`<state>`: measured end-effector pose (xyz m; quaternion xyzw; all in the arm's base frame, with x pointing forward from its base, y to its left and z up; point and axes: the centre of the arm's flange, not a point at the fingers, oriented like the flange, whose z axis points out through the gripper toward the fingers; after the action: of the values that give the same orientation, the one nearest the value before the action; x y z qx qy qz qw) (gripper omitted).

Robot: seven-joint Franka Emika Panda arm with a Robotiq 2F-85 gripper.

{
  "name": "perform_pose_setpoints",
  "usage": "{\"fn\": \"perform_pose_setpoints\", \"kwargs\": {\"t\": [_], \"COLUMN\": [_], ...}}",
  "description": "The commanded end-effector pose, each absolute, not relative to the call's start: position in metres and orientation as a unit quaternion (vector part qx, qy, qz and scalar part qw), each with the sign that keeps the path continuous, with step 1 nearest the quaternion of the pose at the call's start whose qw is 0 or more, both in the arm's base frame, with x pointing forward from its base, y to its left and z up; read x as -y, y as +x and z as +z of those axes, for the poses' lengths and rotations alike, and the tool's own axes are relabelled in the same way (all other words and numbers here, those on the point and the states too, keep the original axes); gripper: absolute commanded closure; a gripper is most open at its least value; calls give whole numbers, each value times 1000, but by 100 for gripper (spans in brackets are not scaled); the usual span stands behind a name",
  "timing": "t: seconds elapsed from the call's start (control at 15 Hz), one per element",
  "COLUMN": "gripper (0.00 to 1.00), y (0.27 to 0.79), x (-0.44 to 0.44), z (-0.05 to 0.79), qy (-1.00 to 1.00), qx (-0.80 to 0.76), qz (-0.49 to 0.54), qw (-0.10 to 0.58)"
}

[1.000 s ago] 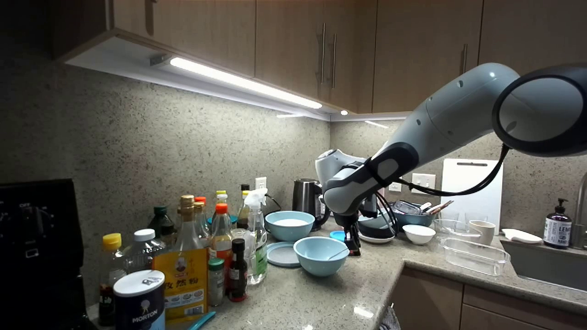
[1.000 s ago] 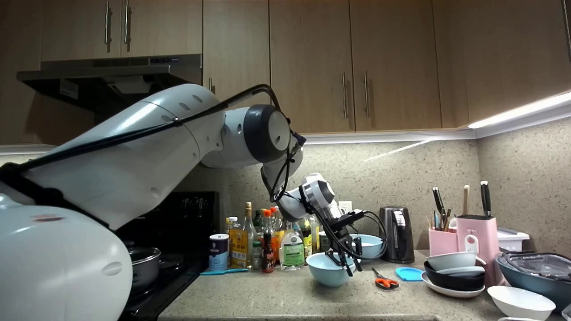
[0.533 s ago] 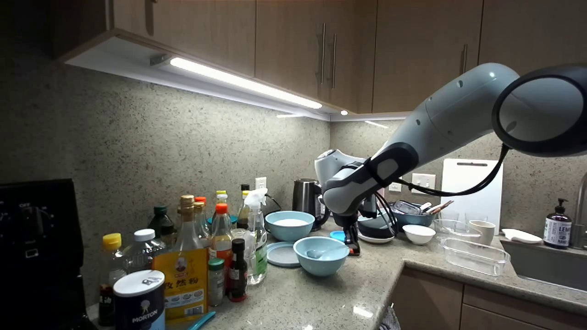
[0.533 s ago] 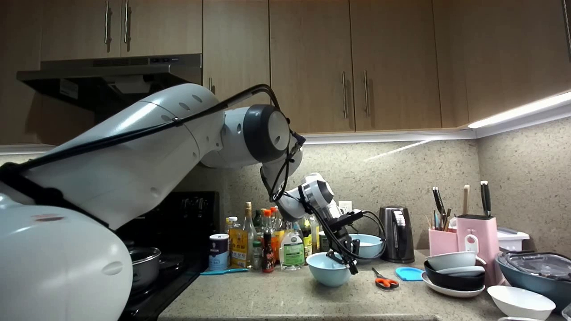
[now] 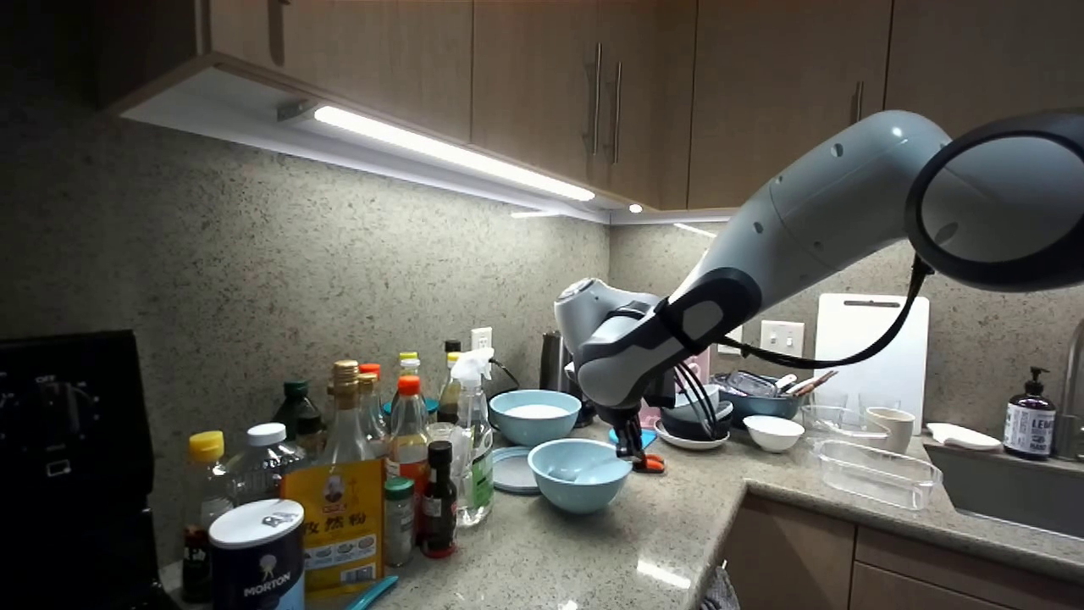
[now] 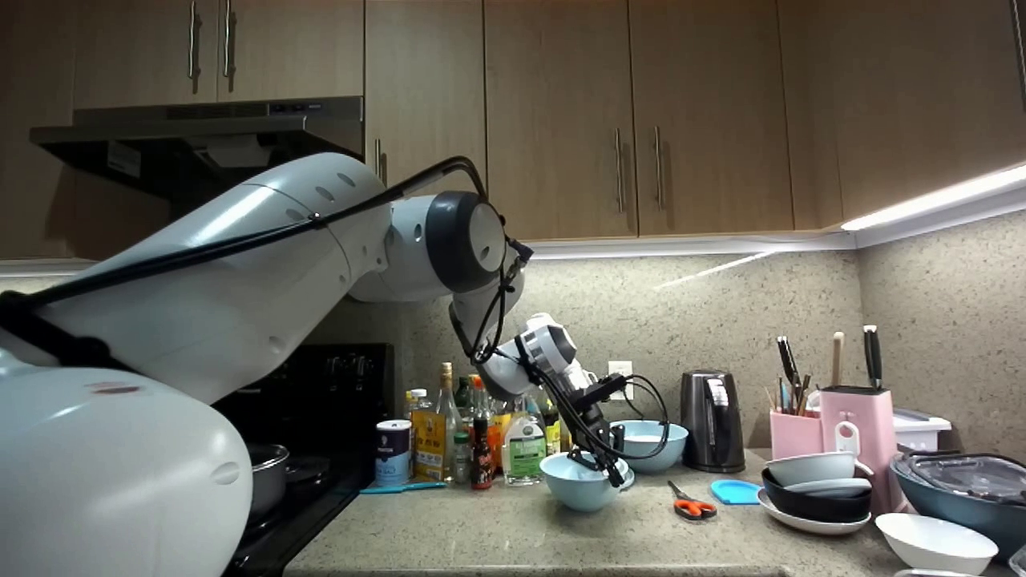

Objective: Use the silver spoon to stir the contents of the blue bowl closer to the edge

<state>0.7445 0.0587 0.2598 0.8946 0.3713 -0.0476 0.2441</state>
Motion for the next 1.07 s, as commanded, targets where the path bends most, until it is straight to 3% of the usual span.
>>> {"fn": "perform_pose_setpoints", "kwargs": {"t": [0.0, 0.47, 1.0], "gripper": [93, 93, 93], "y": [726, 712, 703], "x": [-83, -121, -143], "z": [269, 279, 272], "qy": [877, 828, 837], "qx": [-338, -272, -394], "qz": [-49, -106, -137], "qw": [338, 478, 354]}}
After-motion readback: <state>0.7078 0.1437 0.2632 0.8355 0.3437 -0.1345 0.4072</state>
